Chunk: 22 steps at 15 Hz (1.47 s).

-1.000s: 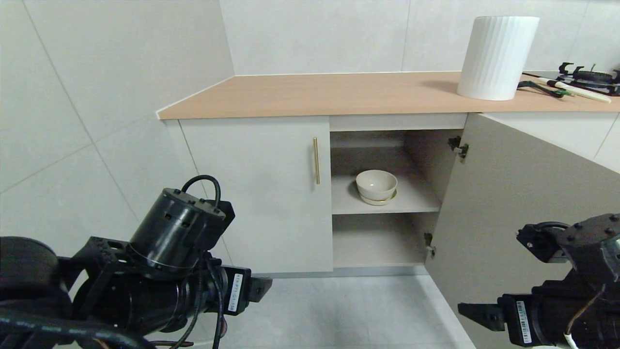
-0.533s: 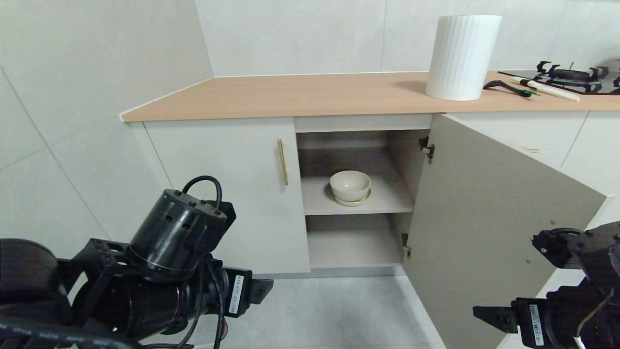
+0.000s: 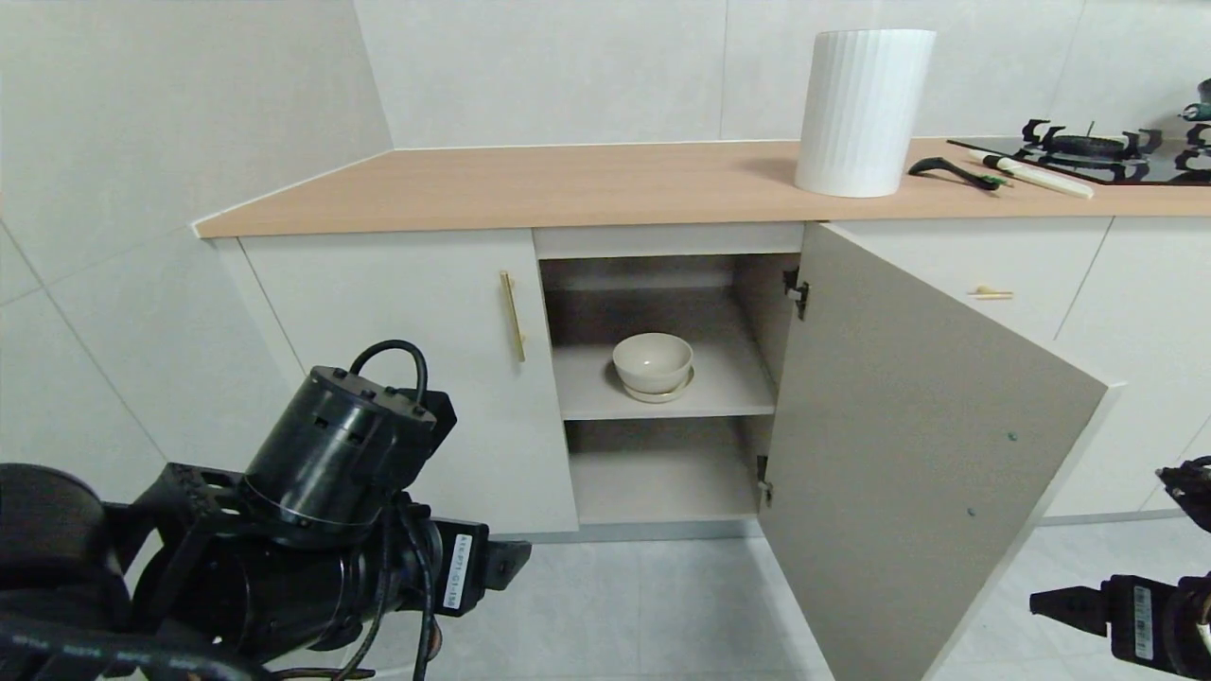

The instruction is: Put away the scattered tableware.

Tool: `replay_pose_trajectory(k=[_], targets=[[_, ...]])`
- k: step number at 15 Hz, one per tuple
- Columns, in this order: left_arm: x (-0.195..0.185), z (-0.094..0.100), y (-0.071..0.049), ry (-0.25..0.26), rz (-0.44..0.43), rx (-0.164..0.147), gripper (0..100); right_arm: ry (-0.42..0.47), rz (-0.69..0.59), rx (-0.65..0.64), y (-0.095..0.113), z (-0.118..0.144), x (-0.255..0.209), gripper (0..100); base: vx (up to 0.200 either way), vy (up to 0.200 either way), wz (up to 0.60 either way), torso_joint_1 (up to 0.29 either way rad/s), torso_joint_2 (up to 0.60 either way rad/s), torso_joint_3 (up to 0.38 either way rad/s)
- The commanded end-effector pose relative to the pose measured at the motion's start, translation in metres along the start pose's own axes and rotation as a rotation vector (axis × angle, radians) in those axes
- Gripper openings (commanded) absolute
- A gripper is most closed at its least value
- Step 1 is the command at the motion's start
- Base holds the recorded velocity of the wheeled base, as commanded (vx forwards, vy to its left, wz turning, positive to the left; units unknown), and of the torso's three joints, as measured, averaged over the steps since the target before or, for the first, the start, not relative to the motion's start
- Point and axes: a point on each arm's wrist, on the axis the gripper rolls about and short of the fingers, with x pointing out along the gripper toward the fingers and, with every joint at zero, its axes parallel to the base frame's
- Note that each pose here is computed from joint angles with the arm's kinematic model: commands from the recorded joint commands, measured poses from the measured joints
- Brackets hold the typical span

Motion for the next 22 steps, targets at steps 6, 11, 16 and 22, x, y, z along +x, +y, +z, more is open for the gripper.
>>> replay_pose_trajectory(k=[6, 11, 16, 22], targets=[[-0.006, 0.002, 0.001, -0.021, -0.010, -0.008, 100, -0.151, -0.110, 0.210, -0.012, 0.068, 0.042, 100, 0.000, 0.000, 0.00, 0.000, 0.00, 0.000], [-0.006, 0.004, 0.003, -0.032, -0.008, -0.020, 100, -0.156, -0.060, 0.191, 0.005, 0.086, 0.068, 100, 0.000, 0.000, 0.00, 0.000, 0.00, 0.000], [-0.003, 0.009, 0.005, -0.048, 0.002, -0.043, 100, -0.096, 0.171, 0.022, 0.065, 0.071, 0.058, 100, 0.000, 0.000, 0.00, 0.000, 0.00, 0.000], [0.000, 0.024, 0.025, -0.085, 0.062, -0.114, 100, -0.073, 0.325, -0.166, 0.159, 0.084, 0.094, 100, 0.000, 0.000, 0.00, 0.000, 0.00, 0.000]])
